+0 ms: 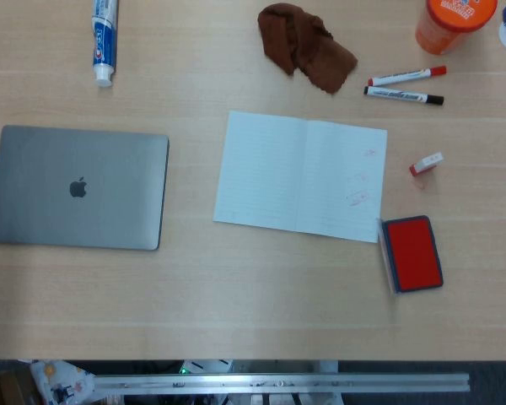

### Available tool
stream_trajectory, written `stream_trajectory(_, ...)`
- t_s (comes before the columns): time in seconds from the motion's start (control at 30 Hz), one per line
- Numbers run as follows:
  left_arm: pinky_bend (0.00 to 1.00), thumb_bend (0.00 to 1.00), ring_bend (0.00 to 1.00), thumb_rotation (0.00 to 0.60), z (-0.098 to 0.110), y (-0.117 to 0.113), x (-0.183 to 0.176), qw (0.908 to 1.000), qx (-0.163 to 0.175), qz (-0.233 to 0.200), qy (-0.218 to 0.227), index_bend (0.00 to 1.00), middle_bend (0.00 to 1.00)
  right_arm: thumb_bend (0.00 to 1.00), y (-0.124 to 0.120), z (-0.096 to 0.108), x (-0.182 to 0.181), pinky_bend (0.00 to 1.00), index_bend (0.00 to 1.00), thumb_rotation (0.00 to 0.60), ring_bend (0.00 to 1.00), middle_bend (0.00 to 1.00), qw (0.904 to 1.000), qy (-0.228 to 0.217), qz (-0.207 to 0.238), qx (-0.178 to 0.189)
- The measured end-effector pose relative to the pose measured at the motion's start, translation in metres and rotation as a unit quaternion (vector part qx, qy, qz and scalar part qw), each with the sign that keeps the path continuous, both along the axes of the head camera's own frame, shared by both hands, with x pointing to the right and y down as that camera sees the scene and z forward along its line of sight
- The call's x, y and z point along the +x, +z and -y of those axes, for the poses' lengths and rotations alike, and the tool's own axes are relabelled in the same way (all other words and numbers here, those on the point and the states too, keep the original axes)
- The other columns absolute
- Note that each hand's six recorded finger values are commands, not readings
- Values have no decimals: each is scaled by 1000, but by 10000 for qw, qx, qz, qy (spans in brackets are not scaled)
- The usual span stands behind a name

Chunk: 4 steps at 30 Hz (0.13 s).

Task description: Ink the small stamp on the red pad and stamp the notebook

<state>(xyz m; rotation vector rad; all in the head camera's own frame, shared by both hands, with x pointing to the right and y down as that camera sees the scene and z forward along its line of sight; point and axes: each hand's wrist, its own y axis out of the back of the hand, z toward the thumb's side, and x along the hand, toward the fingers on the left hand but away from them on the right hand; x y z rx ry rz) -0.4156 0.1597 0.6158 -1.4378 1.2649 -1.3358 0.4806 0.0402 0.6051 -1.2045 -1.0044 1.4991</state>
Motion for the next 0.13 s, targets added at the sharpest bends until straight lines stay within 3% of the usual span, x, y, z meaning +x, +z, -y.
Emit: stream_trajectory(0.13, 18, 294, 0, 600, 0, -1, -1, 10000, 17, -1, -18, 0, 0, 280, 0, 0, -3, 291, 417, 600, 314, 424, 10000, -26, 16, -11)
